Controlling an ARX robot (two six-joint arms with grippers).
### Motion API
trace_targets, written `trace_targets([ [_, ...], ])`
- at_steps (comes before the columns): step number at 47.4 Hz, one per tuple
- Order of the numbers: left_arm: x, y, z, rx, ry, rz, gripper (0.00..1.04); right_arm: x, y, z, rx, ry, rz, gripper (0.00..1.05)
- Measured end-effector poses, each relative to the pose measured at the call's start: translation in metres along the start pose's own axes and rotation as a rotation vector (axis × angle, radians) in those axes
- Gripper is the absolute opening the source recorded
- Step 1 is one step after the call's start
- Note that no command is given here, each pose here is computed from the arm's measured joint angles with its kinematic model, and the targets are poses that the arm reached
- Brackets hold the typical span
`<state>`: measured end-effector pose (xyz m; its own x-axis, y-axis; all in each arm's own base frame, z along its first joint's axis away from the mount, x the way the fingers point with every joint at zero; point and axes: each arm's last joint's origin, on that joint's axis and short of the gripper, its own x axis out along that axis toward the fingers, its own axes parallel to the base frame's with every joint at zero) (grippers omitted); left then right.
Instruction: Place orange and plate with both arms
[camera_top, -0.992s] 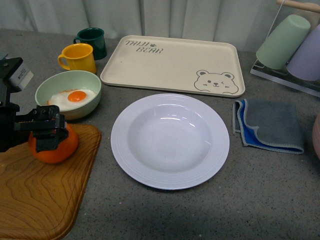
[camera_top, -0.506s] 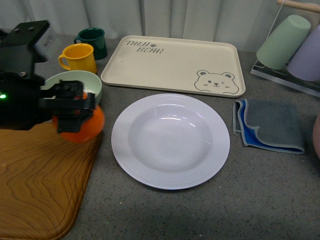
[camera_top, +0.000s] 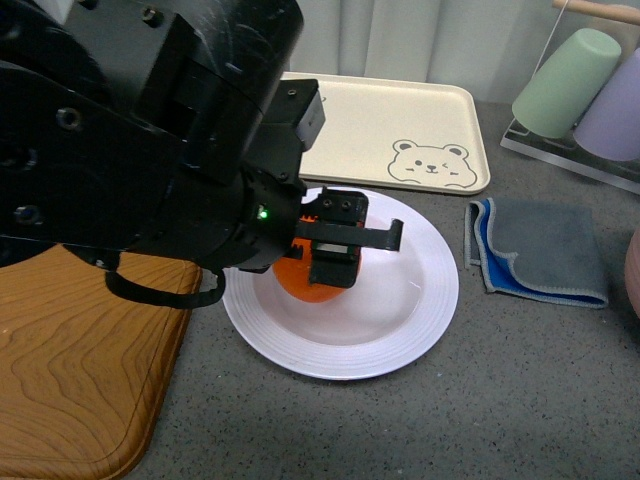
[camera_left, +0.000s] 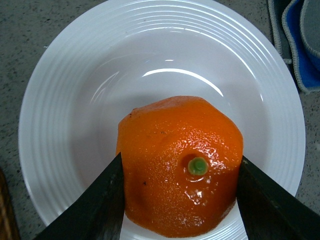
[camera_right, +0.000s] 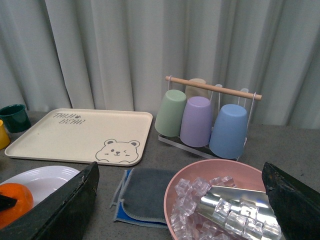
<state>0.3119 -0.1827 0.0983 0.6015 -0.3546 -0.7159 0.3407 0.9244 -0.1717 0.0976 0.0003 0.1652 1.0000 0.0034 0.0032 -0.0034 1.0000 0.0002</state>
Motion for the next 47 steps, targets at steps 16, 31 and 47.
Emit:
trace_targets([
  [16, 0.024, -0.008, 0.006, 0.010, 0.032, 0.025, 0.53, 0.000, 0.000, 0.000, 0.000, 0.000, 0.000, 0.95],
  [31, 0.025, -0.012, 0.009, 0.010, 0.013, 0.016, 1.00, 0.000, 0.000, 0.000, 0.000, 0.000, 0.000, 0.95],
  [47, -0.029, 0.024, -0.009, 0.023, -0.613, 0.363, 0.71, 0.000, 0.000, 0.000, 0.000, 0.000, 0.000, 0.95],
])
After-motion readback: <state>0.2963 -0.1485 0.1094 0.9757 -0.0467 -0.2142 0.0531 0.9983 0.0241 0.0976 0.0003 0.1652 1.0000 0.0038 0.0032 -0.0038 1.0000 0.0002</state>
